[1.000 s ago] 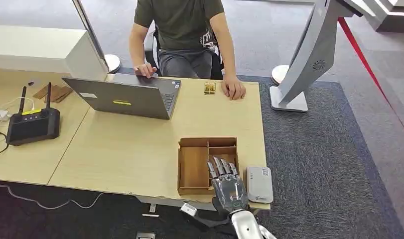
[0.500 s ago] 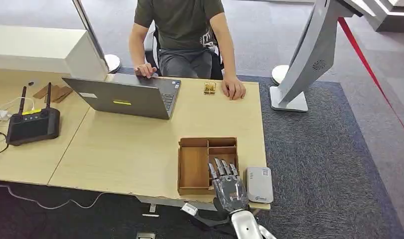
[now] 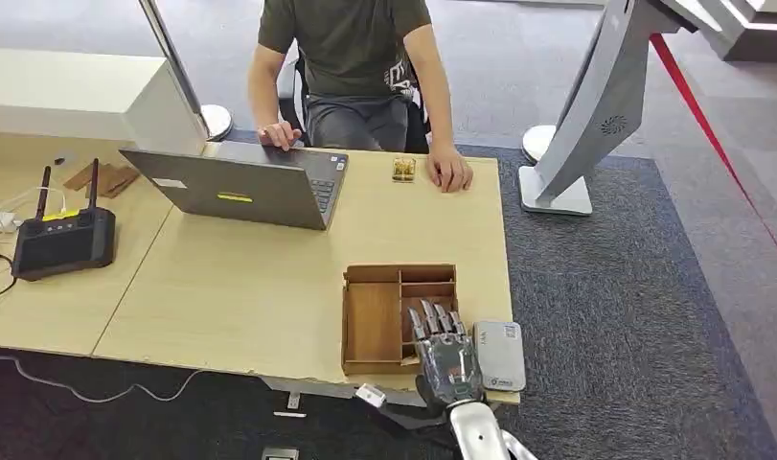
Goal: Pass the card to the sensor for recognition and then transmit it.
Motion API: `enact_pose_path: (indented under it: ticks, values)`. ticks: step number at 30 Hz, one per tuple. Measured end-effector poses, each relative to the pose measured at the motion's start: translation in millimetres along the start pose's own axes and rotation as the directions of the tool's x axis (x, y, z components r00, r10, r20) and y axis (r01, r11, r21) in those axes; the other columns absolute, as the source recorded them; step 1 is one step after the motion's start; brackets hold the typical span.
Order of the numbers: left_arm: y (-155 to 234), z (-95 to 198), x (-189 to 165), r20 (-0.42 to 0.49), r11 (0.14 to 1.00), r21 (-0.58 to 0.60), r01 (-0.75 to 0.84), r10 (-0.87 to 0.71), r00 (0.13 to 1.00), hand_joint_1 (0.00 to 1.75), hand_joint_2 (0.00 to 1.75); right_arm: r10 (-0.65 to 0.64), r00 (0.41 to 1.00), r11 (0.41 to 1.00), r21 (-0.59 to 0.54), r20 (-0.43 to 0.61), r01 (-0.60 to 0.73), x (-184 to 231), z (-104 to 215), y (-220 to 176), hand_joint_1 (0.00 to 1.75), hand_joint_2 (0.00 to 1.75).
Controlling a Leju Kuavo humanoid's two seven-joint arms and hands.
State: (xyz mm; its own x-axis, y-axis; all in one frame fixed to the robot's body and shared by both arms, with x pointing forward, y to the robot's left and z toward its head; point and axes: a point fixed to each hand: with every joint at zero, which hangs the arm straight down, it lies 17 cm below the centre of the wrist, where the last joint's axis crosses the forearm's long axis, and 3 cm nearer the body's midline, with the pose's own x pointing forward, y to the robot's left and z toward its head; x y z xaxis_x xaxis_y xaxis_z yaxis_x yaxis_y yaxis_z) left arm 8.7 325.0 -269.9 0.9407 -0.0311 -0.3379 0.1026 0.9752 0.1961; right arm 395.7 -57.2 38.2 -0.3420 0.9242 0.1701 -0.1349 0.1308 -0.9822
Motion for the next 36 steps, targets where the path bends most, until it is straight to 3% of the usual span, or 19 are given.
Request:
enact_pose_path:
  ticks: [15, 16, 18, 25, 29, 36]
  values:
    - [-0.2, 0.2, -0.1, -0.004, 1.000, -0.003, -0.011, 0.011, 1.000, 0.00, 1.75, -0.007, 1.000, 1.000, -0.011, -0.019, 0.007, -6.4, -1.9, -3.7, 0.03, 1.75]
    - [-0.4, 0.2, 0.0, -0.004, 1.000, -0.004, -0.013, 0.013, 1.000, 0.00, 1.75, -0.007, 1.000, 1.000, -0.011, -0.019, 0.007, -6.4, -1.9, -3.8, 1.57, 1.75]
    - [-0.3, 0.3, 0.1, -0.004, 1.000, -0.005, -0.017, 0.017, 1.000, 0.00, 1.75, -0.009, 1.000, 1.000, -0.014, -0.019, 0.009, -6.3, -2.0, -4.4, 1.73, 1.75]
    - [-0.3, 0.2, 0.0, -0.005, 1.000, -0.005, -0.020, 0.020, 1.000, 0.00, 1.75, -0.016, 1.000, 1.000, -0.013, -0.016, 0.016, -5.9, -1.8, -4.2, 1.64, 1.75]
    - [-0.2, 0.2, 0.0, -0.005, 1.000, -0.004, -0.018, 0.018, 1.000, 0.00, 1.75, -0.021, 1.000, 1.000, -0.016, -0.015, 0.021, -5.1, -2.1, -5.9, 1.75, 1.75]
    - [-0.1, 0.2, 0.0, -0.004, 1.000, -0.003, -0.017, 0.017, 1.000, 0.00, 1.75, -0.027, 1.000, 0.999, -0.026, -0.006, 0.027, -3.2, -2.6, -9.3, 1.75, 1.75]
